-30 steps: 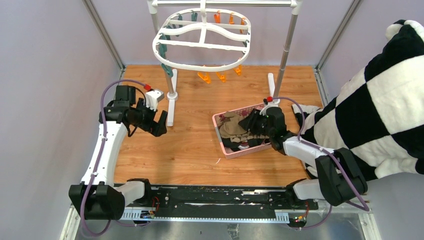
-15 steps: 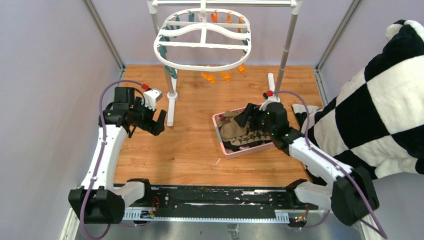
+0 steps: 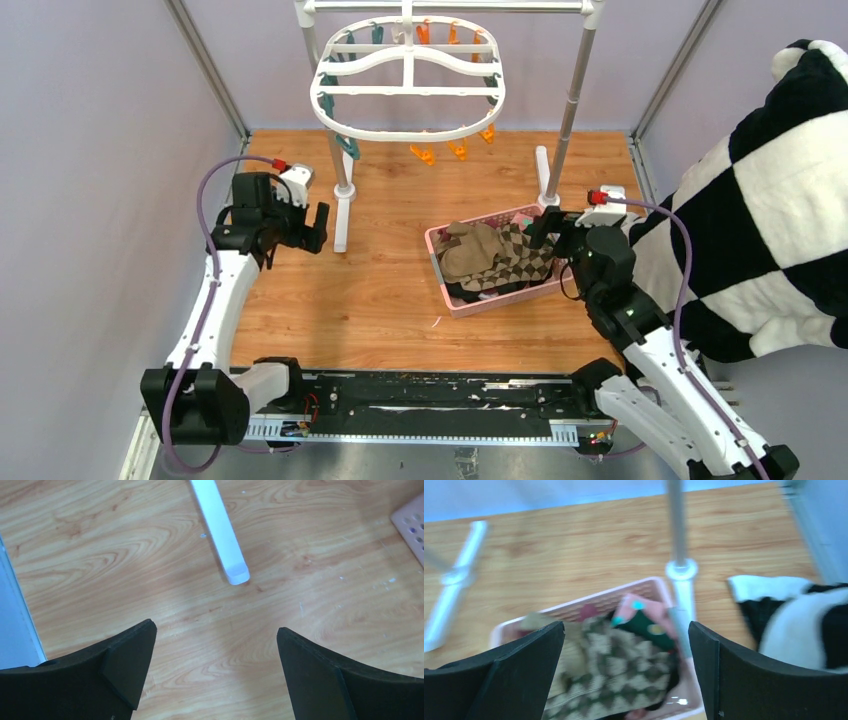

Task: Remove the socks clipped to the hanger
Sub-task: Place the sock in the bin, then reset both arms

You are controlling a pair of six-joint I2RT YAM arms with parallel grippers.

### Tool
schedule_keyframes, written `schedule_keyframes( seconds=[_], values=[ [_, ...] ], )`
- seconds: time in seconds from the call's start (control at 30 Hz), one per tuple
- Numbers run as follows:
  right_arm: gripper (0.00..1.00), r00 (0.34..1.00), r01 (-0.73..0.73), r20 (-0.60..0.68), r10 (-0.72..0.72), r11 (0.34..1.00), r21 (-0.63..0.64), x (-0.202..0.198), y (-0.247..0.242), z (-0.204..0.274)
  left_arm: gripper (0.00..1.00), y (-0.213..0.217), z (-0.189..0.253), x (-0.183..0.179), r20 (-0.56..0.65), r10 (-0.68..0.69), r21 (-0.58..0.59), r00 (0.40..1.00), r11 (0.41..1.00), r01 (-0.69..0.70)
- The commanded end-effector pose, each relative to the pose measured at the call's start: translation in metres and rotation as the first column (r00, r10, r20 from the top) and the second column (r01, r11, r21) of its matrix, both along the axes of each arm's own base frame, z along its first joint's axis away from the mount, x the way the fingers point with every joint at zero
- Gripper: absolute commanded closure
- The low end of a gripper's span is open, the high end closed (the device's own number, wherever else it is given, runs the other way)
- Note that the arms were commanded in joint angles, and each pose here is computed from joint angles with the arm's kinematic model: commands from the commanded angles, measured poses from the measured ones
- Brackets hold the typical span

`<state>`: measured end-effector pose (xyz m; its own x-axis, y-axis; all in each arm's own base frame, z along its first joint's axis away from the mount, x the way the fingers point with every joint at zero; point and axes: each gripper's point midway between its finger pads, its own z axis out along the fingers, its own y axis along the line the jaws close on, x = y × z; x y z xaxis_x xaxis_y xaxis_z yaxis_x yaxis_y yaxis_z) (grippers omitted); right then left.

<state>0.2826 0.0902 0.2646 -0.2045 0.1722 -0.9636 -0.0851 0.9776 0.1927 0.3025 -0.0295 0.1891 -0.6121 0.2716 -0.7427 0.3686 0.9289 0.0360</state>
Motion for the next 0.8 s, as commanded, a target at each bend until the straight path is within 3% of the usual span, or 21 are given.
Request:
schedule_keyframes(
  seconds=[0.0,0.23,0.33,0.5,0.77],
  values=[
    [0.0,0.94,0.329,0.023,-0.341,0.885,-0.328,0.004,-0.084,-0.047,0.0,0.016,-0.016,0.034,0.115,0.168,-0.026,0.979,0.986,-0.166],
    [0.0,0.828,0.541,0.01,-0.56,0.794,-0.277,0.008,-0.141,-0.102,0.0,0.019,-0.045,0.057,0.304,0.237,-0.109,0.923,0.971,-0.214],
    [0.0,0.8,0.592,0.035,-0.599,0.778,-0.211,0.007,-0.156,-0.122,0.0,0.019,-0.057,0.064,0.322,0.26,-0.139,0.91,0.964,-0.226],
    [0.01,0.799,0.586,0.014,-0.601,0.774,-0.242,0.016,-0.166,-0.151,0.0,0.023,-0.084,0.076,0.315,0.308,-0.155,0.898,0.95,-0.271],
    [0.03,0.816,0.559,0.017,-0.578,0.78,-0.281,0.038,-0.164,-0.171,0.0,0.035,-0.085,0.073,0.47,0.343,-0.164,0.813,0.939,-0.301]
  ],
)
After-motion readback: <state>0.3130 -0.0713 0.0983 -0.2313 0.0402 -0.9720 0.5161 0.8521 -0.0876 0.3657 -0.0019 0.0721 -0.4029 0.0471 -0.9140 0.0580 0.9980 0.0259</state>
